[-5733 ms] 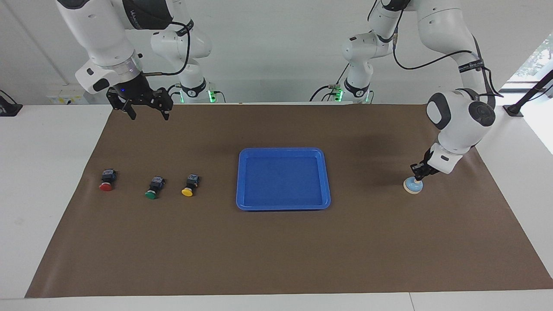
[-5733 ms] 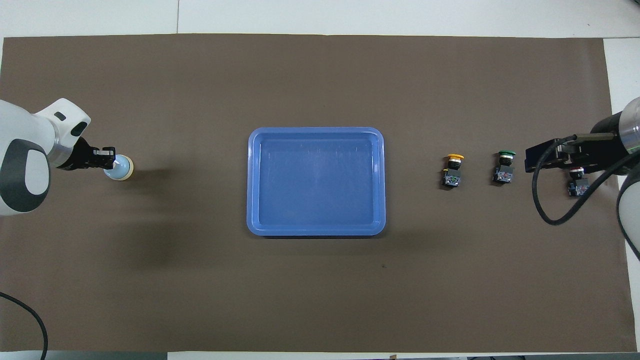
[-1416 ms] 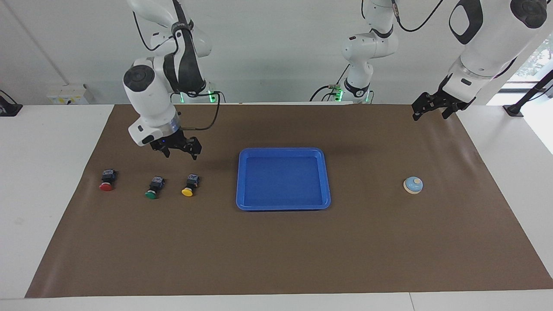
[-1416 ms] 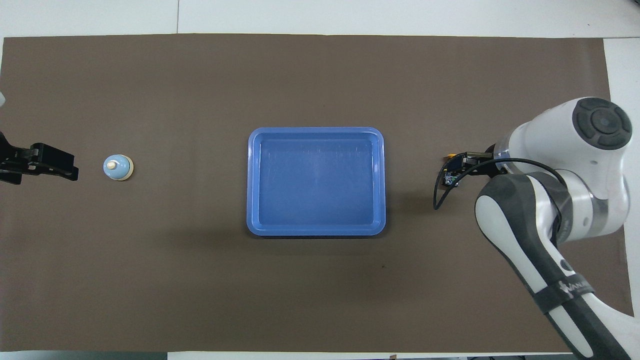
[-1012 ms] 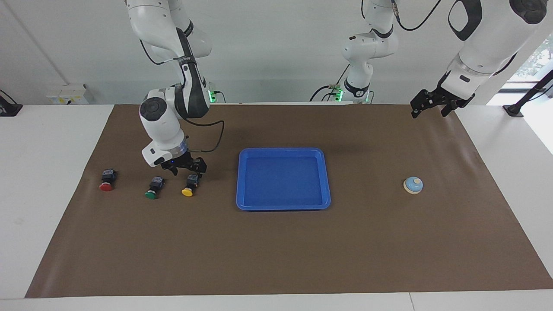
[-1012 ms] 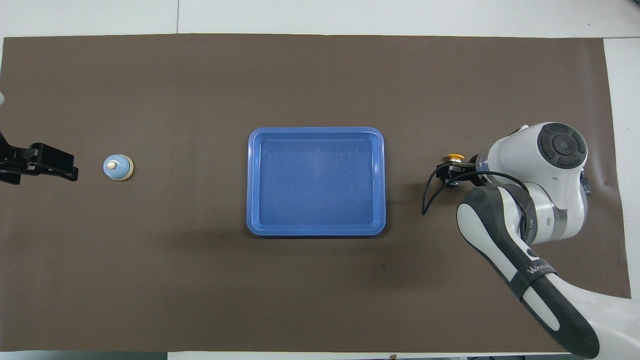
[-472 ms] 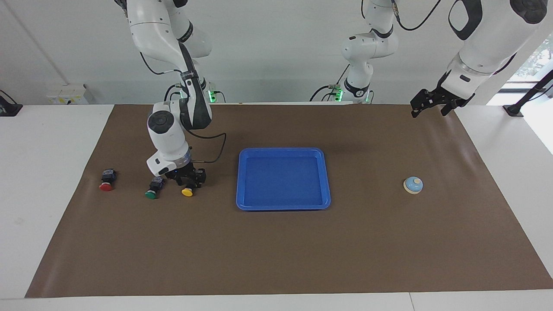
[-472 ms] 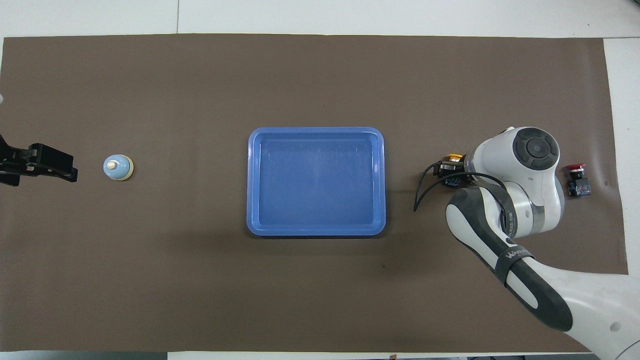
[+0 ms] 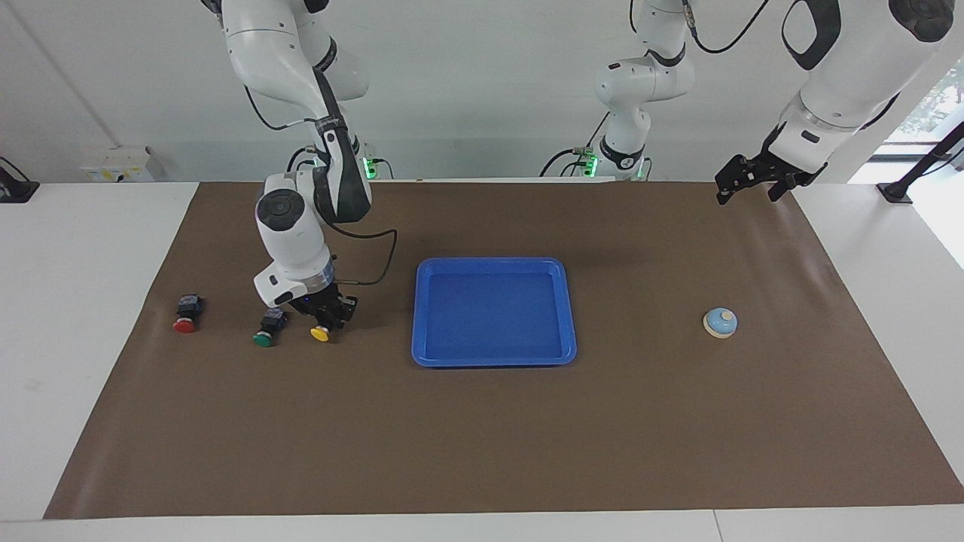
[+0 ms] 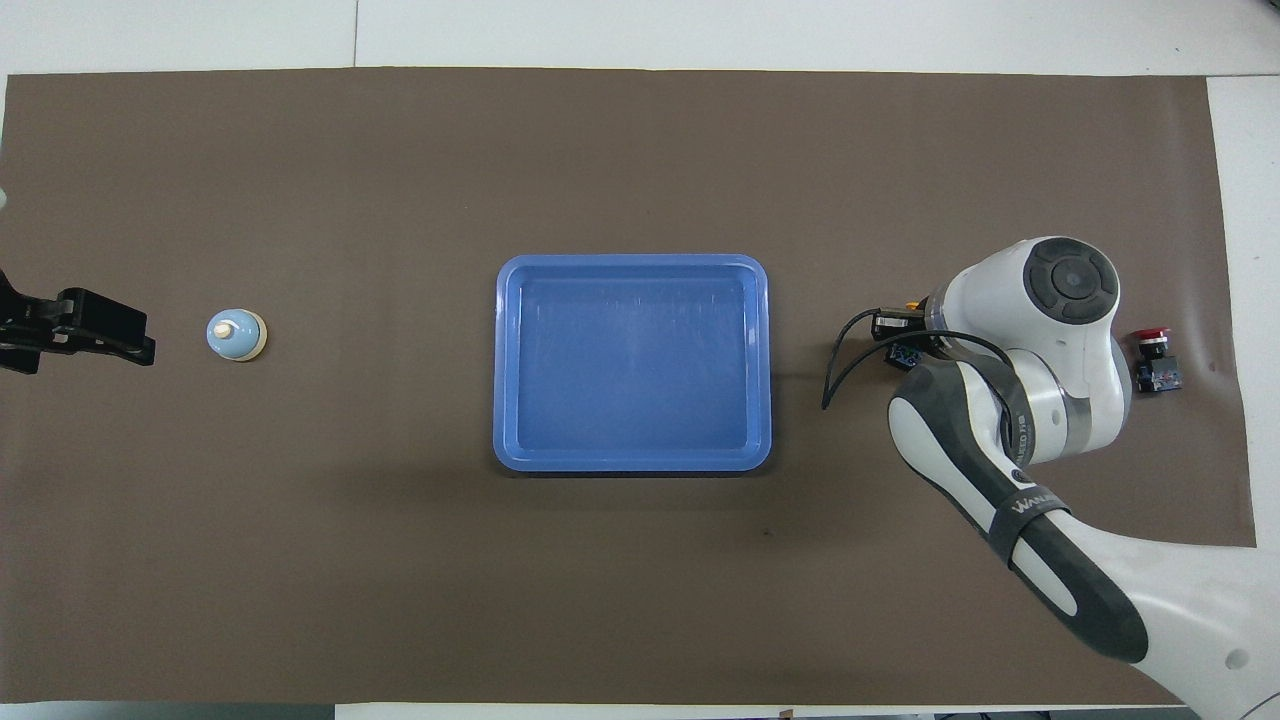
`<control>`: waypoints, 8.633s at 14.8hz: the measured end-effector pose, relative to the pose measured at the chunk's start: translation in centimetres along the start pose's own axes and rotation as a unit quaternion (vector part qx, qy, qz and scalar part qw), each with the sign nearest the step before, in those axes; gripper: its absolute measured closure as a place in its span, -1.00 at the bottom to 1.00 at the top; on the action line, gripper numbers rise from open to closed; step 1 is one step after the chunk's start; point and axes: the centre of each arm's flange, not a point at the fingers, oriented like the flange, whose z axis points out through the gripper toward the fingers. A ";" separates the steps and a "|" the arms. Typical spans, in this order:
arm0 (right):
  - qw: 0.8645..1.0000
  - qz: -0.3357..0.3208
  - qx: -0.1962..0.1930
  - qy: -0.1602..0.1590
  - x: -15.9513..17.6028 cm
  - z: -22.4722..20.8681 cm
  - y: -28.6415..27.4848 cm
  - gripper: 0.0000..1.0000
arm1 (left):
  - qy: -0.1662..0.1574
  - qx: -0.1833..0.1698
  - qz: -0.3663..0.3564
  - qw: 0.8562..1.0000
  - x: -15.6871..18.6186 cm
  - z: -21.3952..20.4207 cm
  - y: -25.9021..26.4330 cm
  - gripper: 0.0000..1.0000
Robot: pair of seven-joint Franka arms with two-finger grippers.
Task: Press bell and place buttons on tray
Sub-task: 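Carry the yellow button into the blue tray and release it, then grasp the green button with the right gripper, then place the green button in the blue tray with the right gripper, then grasp the red button with the right gripper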
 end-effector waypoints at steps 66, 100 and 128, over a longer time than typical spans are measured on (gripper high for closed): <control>0.999 -0.032 -0.019 -0.031 -2.9 -12.0 -15.7 0.20 | 0.001 0.004 0.000 1.000 -0.1 -0.1 0.2 -1.00; 0.996 -0.027 -0.014 -0.079 5.1 -10.5 12.4 -1.00 | 0.001 0.004 0.000 1.000 -0.1 -0.1 0.2 -1.00; 0.991 -0.128 -0.004 0.035 -0.9 4.4 31.3 0.18 | 0.001 0.004 0.000 1.000 -0.1 -0.1 0.2 -1.00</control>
